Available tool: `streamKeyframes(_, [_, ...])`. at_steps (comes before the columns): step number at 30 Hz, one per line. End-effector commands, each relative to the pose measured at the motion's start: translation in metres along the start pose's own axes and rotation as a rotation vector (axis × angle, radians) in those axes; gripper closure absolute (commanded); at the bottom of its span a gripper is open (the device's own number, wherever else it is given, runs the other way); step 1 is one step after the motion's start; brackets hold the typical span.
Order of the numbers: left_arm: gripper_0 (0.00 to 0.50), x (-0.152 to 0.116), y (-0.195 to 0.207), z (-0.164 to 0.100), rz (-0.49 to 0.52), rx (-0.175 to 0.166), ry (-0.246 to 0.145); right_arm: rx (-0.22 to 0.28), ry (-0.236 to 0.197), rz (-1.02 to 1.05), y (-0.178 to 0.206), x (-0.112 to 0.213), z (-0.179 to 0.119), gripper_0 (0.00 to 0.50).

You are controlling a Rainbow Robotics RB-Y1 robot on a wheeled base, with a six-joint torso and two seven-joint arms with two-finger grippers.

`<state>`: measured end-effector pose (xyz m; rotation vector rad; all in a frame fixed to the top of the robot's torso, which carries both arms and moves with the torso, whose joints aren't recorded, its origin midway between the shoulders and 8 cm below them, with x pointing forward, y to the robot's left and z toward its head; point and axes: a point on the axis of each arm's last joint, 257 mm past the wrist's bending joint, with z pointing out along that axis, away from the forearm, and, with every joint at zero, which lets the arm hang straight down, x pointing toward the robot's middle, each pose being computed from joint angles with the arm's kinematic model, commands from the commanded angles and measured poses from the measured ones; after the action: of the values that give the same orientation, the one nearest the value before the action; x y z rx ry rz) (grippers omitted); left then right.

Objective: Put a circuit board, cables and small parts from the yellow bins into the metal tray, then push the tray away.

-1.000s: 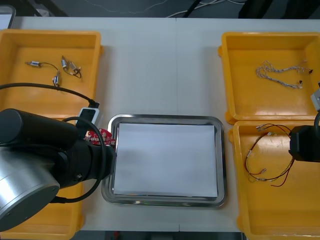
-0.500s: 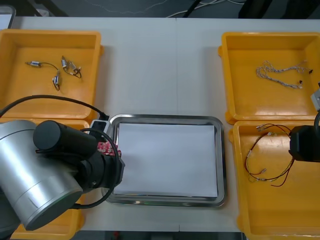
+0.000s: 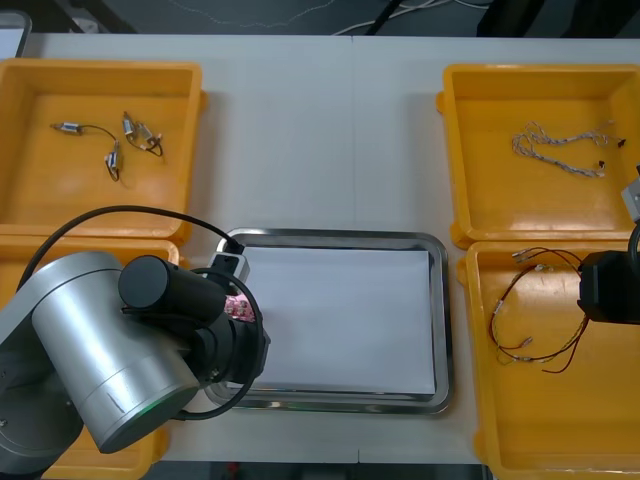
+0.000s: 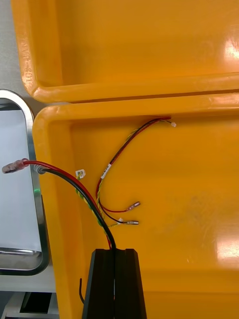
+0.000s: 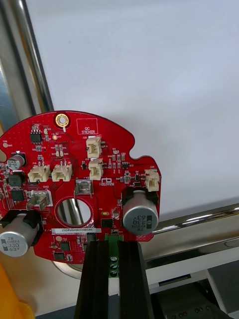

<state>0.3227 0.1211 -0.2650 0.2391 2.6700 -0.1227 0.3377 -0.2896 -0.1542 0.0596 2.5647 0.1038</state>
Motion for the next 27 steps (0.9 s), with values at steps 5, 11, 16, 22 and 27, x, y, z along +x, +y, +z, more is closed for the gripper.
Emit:
streamKeyframes(5, [0.500,-0.005,-0.025,0.008,-0.016,0.038,-0.014,0.029,0.001,-0.004,-0.004,0.004,-0.004,0.500])
streamKeyframes(11, [0.500,0.004,-0.032,0.012,0.007,0.044,0.009,0.029,0.001,-0.004,-0.004,0.004,-0.004,0.500])
streamKeyframes(16, [0.500,0.008,-0.037,0.014,0.014,0.045,0.022,0.029,0.001,-0.004,-0.004,0.004,-0.004,0.500])
streamKeyframes(22, [0.500,0.012,-0.040,0.020,0.014,0.045,0.035,0.029,0.001,-0.004,-0.004,0.004,-0.004,0.500])
streamKeyframes(27, [0.500,0.012,-0.040,0.027,0.011,0.042,0.037,0.029,0.001,-0.004,-0.004,0.004,-0.004,0.500])
